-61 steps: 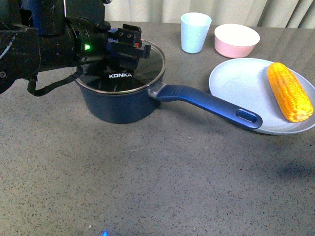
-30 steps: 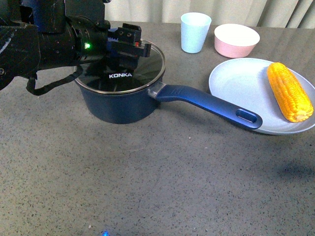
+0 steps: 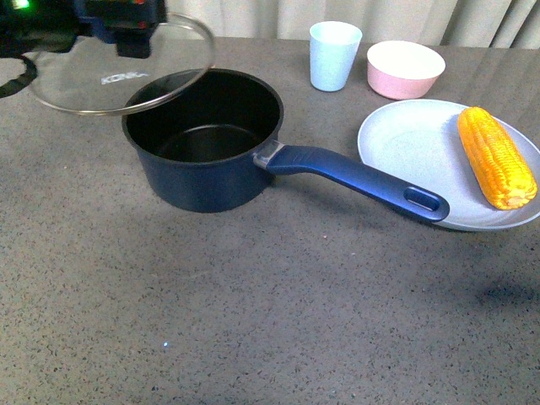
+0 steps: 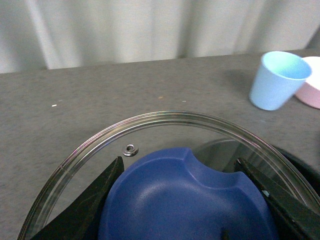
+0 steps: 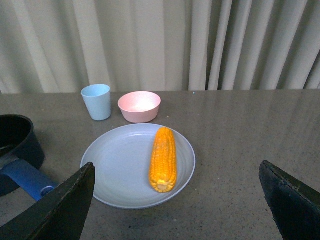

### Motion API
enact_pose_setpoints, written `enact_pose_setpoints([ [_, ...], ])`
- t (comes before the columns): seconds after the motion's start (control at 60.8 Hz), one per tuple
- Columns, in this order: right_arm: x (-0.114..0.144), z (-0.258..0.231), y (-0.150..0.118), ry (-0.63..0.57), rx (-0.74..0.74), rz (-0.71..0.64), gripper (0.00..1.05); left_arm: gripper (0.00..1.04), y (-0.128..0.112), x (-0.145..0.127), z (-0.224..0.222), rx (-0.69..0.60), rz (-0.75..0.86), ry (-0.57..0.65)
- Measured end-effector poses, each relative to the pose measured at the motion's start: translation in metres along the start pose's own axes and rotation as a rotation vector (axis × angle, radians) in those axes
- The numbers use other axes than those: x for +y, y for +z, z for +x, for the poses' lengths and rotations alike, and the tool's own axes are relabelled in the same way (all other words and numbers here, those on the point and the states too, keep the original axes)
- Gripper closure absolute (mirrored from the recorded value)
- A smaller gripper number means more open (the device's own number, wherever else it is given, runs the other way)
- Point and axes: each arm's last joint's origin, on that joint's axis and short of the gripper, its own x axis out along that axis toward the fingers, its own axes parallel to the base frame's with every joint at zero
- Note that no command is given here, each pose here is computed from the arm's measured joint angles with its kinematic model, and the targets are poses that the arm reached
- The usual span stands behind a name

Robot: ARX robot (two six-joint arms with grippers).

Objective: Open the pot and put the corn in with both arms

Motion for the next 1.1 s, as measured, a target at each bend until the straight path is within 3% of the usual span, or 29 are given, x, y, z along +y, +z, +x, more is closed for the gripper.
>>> enact_pose_setpoints([
  [0.247, 0.0, 0.0, 0.0, 0.0, 0.0, 0.0, 0.09, 0.46, -0.013, 0.079, -0.006, -0.027, -0.047, 0.207],
  [0.346, 0.0, 0.0, 0.0, 0.0, 0.0, 0.0, 0.09, 0.46, -0.029, 0.094, -0.003, -0.019, -0.054, 0.241],
  [0.609, 0.0, 0.0, 0.0, 0.0, 0.0, 0.0, 0.09, 0.46, -0.072, 0.104, 0.008, 0.073, -0.076, 0.256],
  [1.103, 0.0, 0.0, 0.0, 0.0, 0.0, 0.0, 0.09, 0.46, -0.097, 0.101, 0.012, 0.067, -0.083, 0.253],
])
